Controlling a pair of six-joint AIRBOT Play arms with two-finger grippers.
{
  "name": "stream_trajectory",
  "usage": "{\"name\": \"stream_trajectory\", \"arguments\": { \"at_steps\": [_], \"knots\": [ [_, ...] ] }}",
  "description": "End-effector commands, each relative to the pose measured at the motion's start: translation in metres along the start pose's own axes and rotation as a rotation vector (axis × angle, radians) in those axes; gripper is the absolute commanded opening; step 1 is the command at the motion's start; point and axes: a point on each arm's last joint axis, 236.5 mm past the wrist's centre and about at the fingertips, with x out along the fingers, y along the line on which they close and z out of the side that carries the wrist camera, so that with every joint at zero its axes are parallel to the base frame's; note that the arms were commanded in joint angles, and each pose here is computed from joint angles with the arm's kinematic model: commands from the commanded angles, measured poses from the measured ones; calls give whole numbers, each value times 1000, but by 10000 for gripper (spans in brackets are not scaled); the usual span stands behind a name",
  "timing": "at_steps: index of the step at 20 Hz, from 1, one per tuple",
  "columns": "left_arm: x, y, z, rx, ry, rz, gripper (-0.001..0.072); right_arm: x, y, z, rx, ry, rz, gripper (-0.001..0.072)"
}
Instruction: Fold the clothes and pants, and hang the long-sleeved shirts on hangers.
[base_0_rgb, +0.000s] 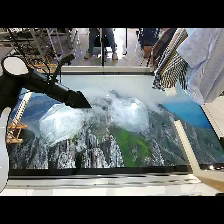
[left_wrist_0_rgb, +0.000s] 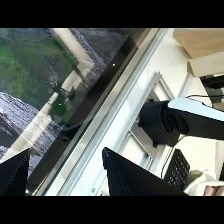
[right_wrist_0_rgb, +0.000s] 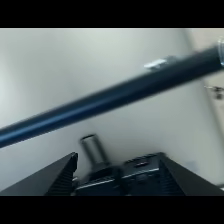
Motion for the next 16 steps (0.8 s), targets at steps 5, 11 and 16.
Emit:
{"name": "stream_trajectory", "arguments": {
  "at_steps": [5,11,16],
  "knots": [
    [-6,44,-9,-19,33,193,479,-85,169,-80,39,392,753,580],
    [-180,174,-59,-306,39,1226,498,-249,253,-188,-21,977,1413,570],
    [-218,139,-35,-235,-164,1255,496,-341,279,-280,-314,1173,1577,571]
  ]
}}
